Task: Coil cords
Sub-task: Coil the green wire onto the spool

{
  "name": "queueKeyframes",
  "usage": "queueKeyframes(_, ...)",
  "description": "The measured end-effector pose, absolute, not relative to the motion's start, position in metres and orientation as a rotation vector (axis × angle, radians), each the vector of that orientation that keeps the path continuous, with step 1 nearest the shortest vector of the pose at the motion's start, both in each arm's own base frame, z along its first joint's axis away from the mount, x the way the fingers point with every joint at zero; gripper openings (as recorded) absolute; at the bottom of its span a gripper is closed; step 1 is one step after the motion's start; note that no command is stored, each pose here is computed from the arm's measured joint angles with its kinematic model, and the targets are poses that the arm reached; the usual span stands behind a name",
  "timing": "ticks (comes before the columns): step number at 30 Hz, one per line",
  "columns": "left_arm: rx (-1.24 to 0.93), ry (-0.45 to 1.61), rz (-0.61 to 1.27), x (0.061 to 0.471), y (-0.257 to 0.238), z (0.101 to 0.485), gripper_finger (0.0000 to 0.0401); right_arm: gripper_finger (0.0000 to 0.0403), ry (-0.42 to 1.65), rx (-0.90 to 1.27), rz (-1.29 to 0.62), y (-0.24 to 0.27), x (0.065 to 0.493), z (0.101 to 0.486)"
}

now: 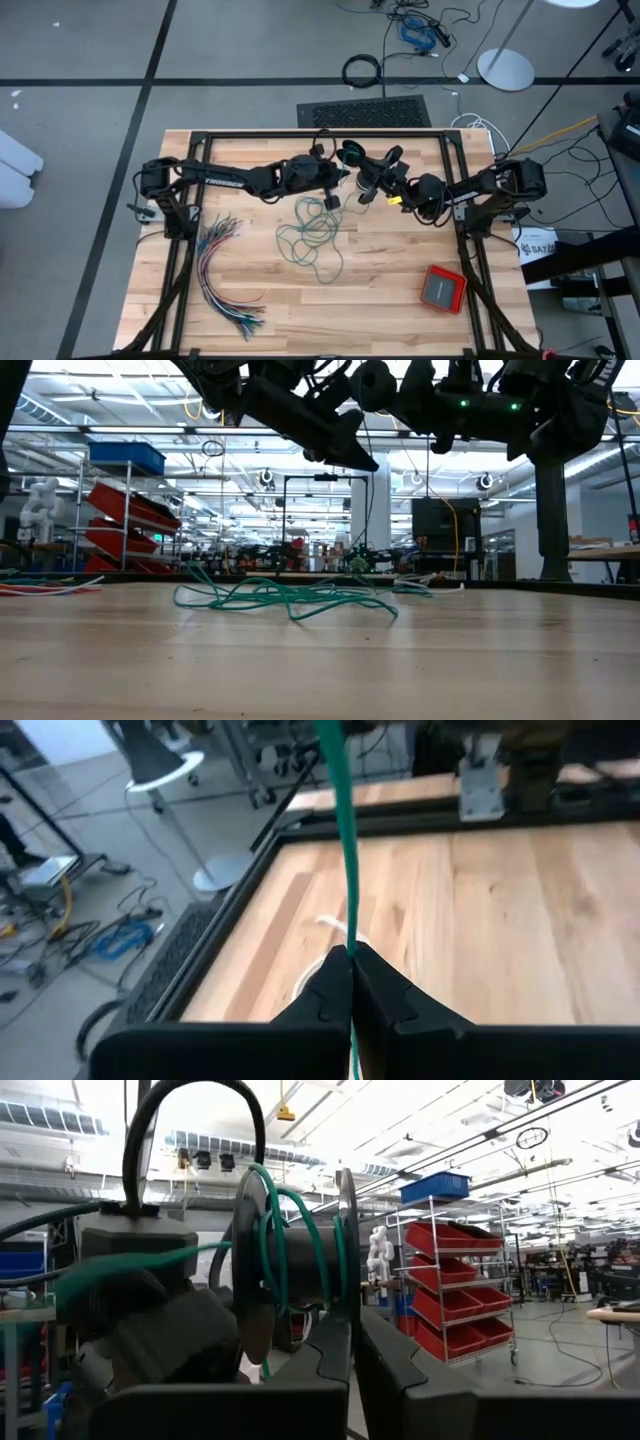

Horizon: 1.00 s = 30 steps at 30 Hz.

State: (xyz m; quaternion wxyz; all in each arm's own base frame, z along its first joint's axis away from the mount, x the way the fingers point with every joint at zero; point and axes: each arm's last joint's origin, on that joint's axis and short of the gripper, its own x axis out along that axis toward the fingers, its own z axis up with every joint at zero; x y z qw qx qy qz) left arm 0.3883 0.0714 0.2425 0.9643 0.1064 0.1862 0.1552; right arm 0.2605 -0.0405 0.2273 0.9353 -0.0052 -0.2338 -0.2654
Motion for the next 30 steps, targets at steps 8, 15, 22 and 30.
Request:
queueKeyframes(8, 0.227, 0.371, 0.344, 0.379, 0.07, 0.259, 0.0, 0.0, -0.479, -0.011, -0.543, -0.04, 0.26, 0.227)
queueKeyframes(15, 0.258, 0.42, 0.458, 0.359, 0.078, 0.278, 0.0, 0.0, -0.479, -0.011, -0.543, -0.04, 0.26, 0.227)
queueKeyframes(22, 0.234, 0.468, 0.443, 0.355, 0.085, 0.275, 0.0, 0.0, -0.479, -0.011, -0.543, -0.04, 0.26, 0.227)
queueKeyframes(30, 0.286, 0.415, 0.386, 0.359, 0.067, 0.287, 0.0, 0.0, -0.48, -0.008, -0.542, -0.04, 0.26, 0.227)
